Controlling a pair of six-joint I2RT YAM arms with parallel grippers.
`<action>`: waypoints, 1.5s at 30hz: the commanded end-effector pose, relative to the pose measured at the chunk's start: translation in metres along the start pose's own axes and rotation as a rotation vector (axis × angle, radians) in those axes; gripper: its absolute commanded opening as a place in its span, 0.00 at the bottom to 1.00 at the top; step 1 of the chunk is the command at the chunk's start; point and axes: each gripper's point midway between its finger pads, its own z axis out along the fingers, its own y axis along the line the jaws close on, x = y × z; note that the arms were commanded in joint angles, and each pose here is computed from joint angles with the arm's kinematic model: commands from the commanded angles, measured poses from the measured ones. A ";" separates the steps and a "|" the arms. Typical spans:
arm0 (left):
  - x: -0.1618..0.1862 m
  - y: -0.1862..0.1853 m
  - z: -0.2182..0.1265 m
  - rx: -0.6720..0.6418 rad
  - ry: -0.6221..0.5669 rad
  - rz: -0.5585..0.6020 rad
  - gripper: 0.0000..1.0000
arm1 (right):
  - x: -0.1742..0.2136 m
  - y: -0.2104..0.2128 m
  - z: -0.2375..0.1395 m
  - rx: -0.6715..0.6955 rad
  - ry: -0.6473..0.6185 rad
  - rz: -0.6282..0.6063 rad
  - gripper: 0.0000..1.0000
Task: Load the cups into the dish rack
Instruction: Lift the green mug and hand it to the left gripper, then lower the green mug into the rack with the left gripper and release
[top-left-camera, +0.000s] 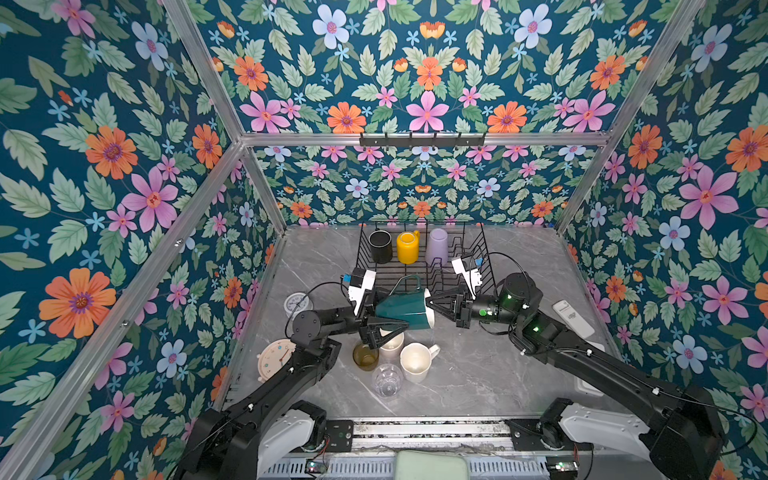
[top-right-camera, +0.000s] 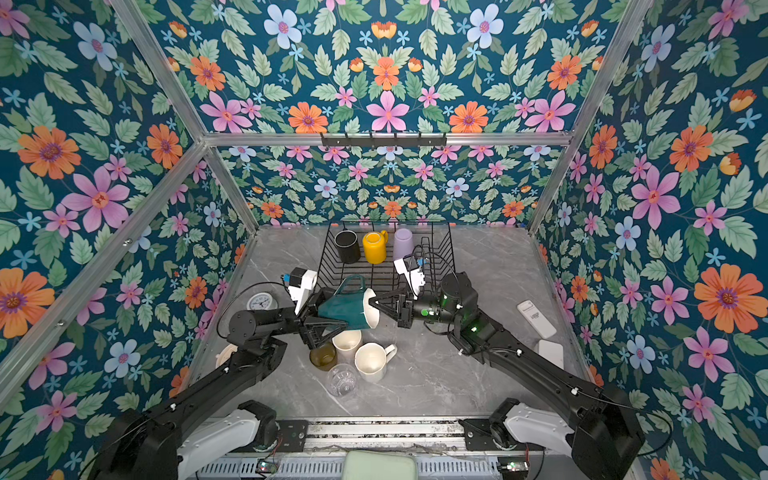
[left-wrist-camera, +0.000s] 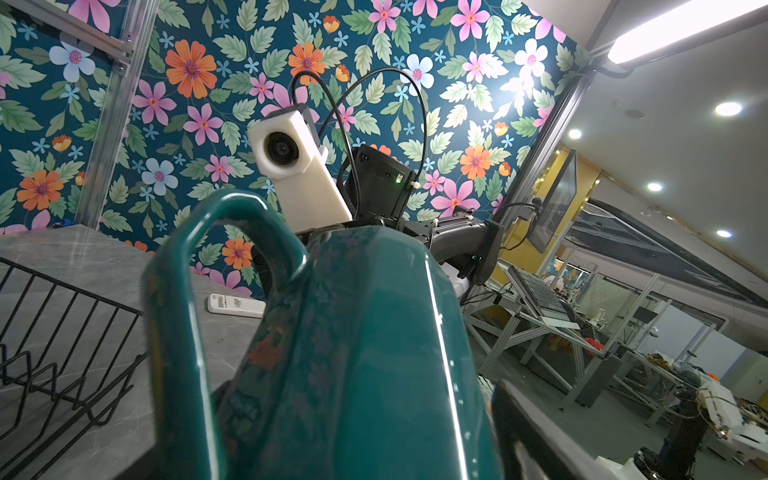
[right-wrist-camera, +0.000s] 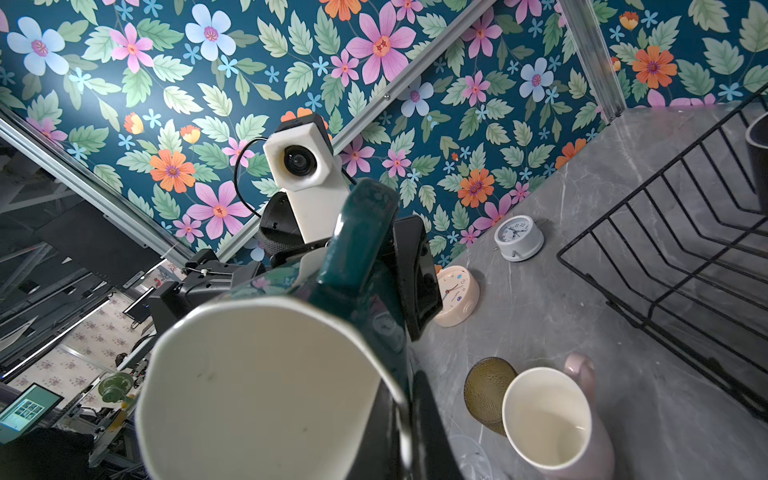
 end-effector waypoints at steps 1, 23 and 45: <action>-0.004 -0.014 0.001 0.049 0.000 0.050 0.92 | -0.018 0.010 0.001 -0.032 -0.066 -0.047 0.00; -0.013 -0.019 0.003 0.058 -0.014 0.064 0.03 | -0.013 -0.001 -0.002 0.044 -0.064 -0.023 0.02; -0.031 0.045 0.001 -0.344 0.037 0.105 0.00 | -0.016 -0.033 -0.037 0.342 -0.107 0.003 0.48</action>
